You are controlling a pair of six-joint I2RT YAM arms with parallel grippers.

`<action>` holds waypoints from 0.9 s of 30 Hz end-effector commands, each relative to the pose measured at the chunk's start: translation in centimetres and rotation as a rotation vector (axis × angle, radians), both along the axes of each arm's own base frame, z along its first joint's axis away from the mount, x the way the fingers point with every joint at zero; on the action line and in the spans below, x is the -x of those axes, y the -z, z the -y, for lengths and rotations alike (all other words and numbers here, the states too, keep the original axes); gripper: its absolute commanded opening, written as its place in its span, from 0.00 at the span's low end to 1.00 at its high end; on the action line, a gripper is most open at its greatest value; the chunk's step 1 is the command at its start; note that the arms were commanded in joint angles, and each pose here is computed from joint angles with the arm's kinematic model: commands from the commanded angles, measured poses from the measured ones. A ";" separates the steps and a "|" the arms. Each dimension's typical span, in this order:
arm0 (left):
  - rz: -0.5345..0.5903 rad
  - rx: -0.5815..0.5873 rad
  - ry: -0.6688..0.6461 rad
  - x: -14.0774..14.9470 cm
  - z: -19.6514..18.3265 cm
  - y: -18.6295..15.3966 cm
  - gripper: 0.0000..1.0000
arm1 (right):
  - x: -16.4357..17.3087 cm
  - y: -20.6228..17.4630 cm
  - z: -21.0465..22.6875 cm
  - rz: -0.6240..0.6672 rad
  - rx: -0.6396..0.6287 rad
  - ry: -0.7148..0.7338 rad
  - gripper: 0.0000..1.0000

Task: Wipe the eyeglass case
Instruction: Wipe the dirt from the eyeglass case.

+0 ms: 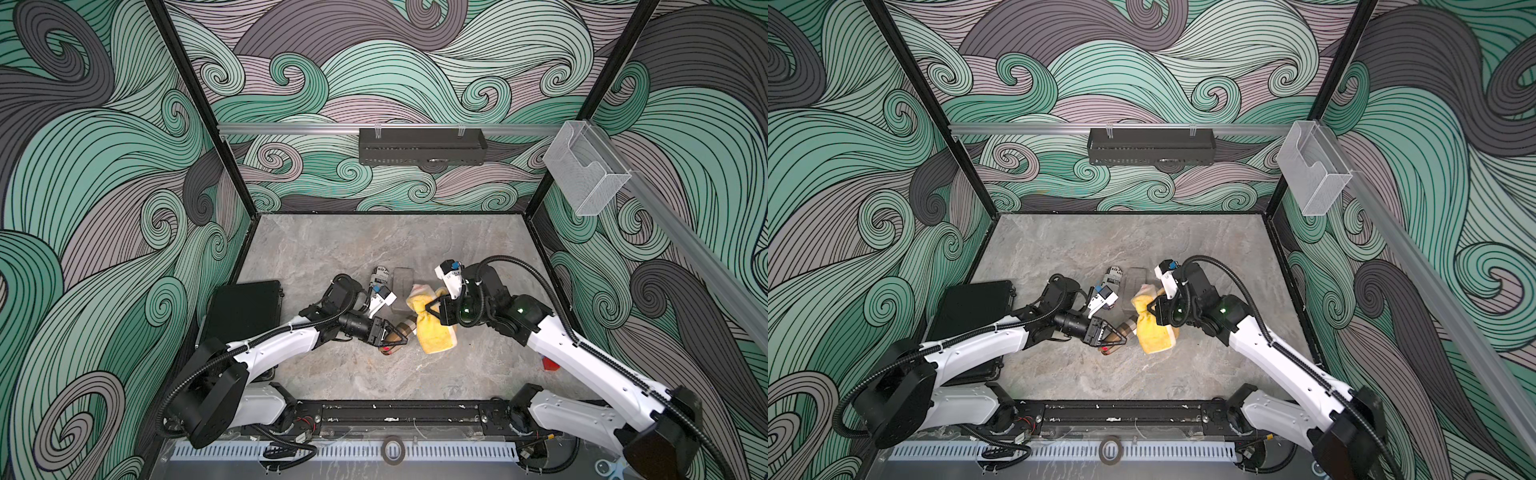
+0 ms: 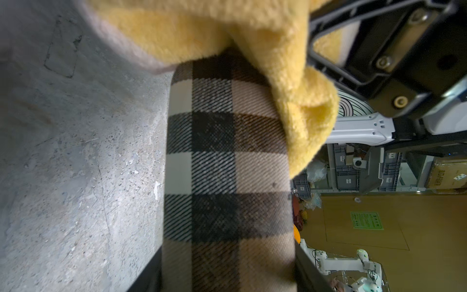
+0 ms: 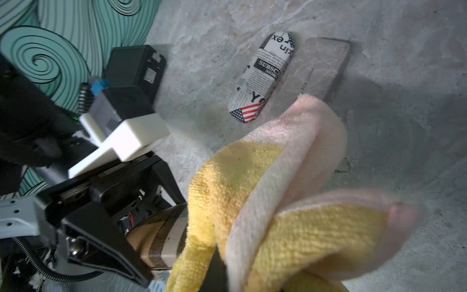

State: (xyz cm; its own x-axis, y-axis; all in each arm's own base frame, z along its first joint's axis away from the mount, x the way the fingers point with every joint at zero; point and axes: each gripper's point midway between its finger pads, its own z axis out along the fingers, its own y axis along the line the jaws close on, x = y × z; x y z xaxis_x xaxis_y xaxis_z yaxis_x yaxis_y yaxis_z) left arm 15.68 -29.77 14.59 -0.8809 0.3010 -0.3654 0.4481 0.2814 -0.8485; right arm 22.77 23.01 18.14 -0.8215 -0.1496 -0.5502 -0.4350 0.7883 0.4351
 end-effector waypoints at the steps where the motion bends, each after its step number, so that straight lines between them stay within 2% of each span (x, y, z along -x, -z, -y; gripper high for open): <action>1: 0.104 0.077 0.036 0.2 0.6 -2.8 0.48 | -0.5 2.1 2.2 -0.055 0.145 0.089 0.00; 3: 0.105 0.071 0.034 0.3 0.6 -2.6 0.48 | -0.8 1.1 2.2 -0.024 0.121 0.097 0.00; 6: 0.105 0.069 0.030 0.2 0.6 -2.5 0.48 | 0.2 -2.2 -0.3 0.043 -0.066 -0.019 0.00; 8: 0.109 0.070 0.032 0.2 0.7 -2.6 0.48 | 1.7 -3.7 -2.1 0.026 -0.182 -0.127 0.00; 10: 0.108 0.071 0.035 0.2 0.9 -2.6 0.48 | 2.5 -3.4 -2.8 -0.022 -0.206 -0.174 0.00; 12: 0.112 0.073 0.039 0.2 1.0 -2.7 0.48 | 2.4 -1.5 -2.2 -0.069 -0.140 -0.150 0.00; 16: 0.126 0.063 0.032 0.2 1.0 -2.8 0.48 | 0.7 3.1 1.9 -0.114 0.140 0.023 0.00; 18: 0.136 0.052 0.025 0.2 0.8 -2.7 0.48 | 0.3 3.4 2.8 -0.105 0.183 0.061 0.00; 21: 0.140 0.042 0.019 0.2 0.7 -2.6 0.48 | 0.5 1.5 1.2 -0.079 0.070 0.015 0.00; 24: 0.147 0.040 0.021 0.2 0.8 -2.5 0.48 | 2.1 -1.4 -2.1 -0.075 -0.140 -0.137 0.00; 27: 0.161 0.053 0.028 0.3 1.0 -2.7 0.48 | 3.2 -1.8 -3.3 -0.119 -0.206 -0.212 0.00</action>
